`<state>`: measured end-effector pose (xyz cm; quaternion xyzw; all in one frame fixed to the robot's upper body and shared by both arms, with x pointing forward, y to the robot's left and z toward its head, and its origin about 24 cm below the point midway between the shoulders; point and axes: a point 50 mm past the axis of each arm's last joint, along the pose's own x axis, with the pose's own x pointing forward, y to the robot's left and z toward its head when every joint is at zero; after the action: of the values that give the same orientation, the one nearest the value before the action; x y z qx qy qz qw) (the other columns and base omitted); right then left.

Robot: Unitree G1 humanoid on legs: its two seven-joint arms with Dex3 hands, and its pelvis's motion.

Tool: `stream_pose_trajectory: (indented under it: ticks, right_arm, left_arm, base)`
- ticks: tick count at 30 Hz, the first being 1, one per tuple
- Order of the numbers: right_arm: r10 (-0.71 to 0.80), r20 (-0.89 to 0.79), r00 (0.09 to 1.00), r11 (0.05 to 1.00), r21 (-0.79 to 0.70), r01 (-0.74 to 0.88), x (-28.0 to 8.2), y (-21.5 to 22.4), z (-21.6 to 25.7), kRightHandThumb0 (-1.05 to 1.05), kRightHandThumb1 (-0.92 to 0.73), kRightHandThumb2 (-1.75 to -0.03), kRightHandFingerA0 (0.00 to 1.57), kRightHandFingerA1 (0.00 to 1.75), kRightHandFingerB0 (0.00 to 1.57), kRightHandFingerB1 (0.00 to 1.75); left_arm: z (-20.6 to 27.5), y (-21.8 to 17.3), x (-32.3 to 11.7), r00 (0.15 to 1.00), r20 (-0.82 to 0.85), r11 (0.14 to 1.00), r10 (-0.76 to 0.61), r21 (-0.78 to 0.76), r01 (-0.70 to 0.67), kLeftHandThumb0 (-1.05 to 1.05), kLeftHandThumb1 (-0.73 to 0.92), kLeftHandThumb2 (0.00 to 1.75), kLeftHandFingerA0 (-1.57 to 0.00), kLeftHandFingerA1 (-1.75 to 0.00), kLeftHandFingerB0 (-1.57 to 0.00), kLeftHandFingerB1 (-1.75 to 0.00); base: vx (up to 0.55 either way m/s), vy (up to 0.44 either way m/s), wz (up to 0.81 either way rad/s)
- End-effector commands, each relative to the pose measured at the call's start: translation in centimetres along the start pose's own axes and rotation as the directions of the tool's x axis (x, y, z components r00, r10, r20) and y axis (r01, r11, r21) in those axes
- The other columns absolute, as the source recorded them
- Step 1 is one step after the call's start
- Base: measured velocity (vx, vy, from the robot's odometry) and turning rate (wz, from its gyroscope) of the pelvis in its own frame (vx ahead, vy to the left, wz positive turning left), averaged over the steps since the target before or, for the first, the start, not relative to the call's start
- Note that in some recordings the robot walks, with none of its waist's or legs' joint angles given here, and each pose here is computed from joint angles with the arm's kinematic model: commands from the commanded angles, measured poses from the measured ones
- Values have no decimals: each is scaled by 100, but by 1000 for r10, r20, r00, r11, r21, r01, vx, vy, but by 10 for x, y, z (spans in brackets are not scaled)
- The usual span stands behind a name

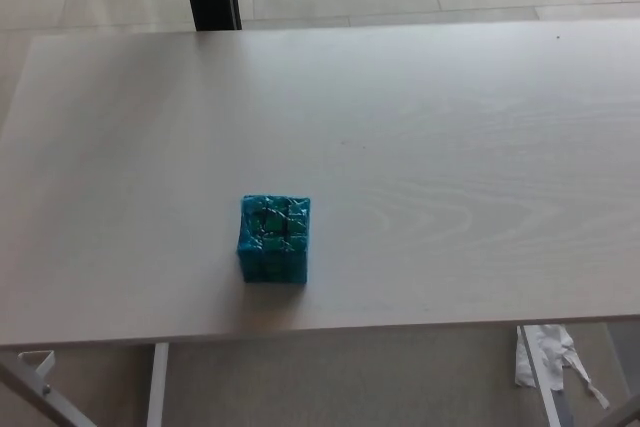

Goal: The robot uses its right hand to pick up a cube kept in the middle of the desk infront of it and hands it to a person

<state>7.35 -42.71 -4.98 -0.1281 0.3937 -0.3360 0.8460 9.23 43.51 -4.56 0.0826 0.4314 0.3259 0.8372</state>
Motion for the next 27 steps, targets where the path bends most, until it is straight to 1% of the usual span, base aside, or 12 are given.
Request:
stream_pose_trajectory:
  ticks: [1, 3, 4, 15, 16, 17, 19, 20, 21, 24, 26, 27]
  right_arm:
    - [3, 32, 999, 999, 37, -4, 0, -10, 4, -58, -42, -73, 112, 140, 34, 45]
    - [2, 29, 1000, 999, 41, -3, 0, -10, 4, -59, -43, -73, 112, 144, 35, 45]
    - [1, 26, 1000, 999, 39, -2, 0, -10, 3, -58, -43, -73, 110, 144, 35, 45]
    - [-78, 58, 995, 991, 113, 71, 0, -19, 10, -60, -47, -72, 107, 152, 32, 43]
    - [-85, 66, 994, 991, 113, 77, 0, -20, 12, -51, -58, -57, 102, 161, 36, 34]
    - [-109, 99, 989, 988, 124, 97, 0, -23, 18, -52, -56, -61, 100, 155, 34, 35]
    - [-135, 132, 982, 977, 185, 109, 1, -25, 26, -51, -54, -60, 97, 157, 34, 35]
    - [-151, 163, 975, 964, 241, 109, 2, -27, 36, -58, -46, -80, 92, 111, 25, 44]
    - [-167, 196, 966, 950, 295, 104, 3, -28, 47, -56, -44, -80, 55, 68, 25, 45]
    - [-205, 314, 927, 937, 338, 93, 2, -31, 79, -55, -55, -57, 84, 63, 31, 32]
    - [-221, 353, 909, 933, 348, 92, 0, -30, 95, -56, -56, -58, 78, 55, 33, 32]
    - [-209, 408, 889, 932, 359, 55, -4, -29, 107, -60, -57, -58, 76, 54, 29, 31]
  left_arm:
    - [4, 5, 0, 1000, 13, 999, -4, -49, 4, -56, 40, 80, -58, -64, -42, -52]
    - [4, 5, 0, 1000, 12, 998, -4, -70, 5, -51, 51, 56, -60, -58, -49, -41]
    - [3, 5, 0, 1000, 9, 998, -3, -65, 3, -54, 40, 80, -55, -65, -42, -53]
    - [5, 3, 0, 1000, 14, 998, -9, -66, 10, -59, 41, 80, -56, -64, -43, -52]
    - [5, 3, 0, 1000, 17, 998, -10, -61, 11, -54, 51, 56, -63, -62, -50, -40]
    - [6, 3, 0, 1000, 20, 998, -11, -60, 12, -56, 39, 80, -57, -67, -43, -53]
    - [6, 3, 0, 1000, 21, 998, -8, -60, 9, -55, 51, 56, -62, -61, -49, -41]
    - [6, 4, 0, 1000, 20, 998, -1, -58, 2, -57, 40, 81, -59, -67, -43, -53]
    - [6, 4, 0, 1000, 23, 999, 4, -54, -3, -57, 40, 81, -58, -66, -42, -53]
    - [5, 3, 0, 1000, 24, 999, 4, -41, -3, -55, 54, 56, -59, -56, -52, -40]
    - [5, 3, 0, 1000, 23, 998, 0, -58, 1, -56, 53, 57, -59, -57, -50, -40]
    - [5, 3, 0, 1000, 26, 999, 0, -54, 2, -63, 43, 82, -56, -64, -44, -52]
  base:
    - [0, 0, 0]
    - [0, 0, 0]
    - [0, 0, 0]
    - [0, 0, 0]
    - [0, 0, 0]
    - [0, 0, 0]
    - [0, 0, 0]
    - [0, 0, 0]
    - [0, 0, 0]
    - [0, 0, 0]
    - [0, 0, 0]
    - [0, 0, 0]
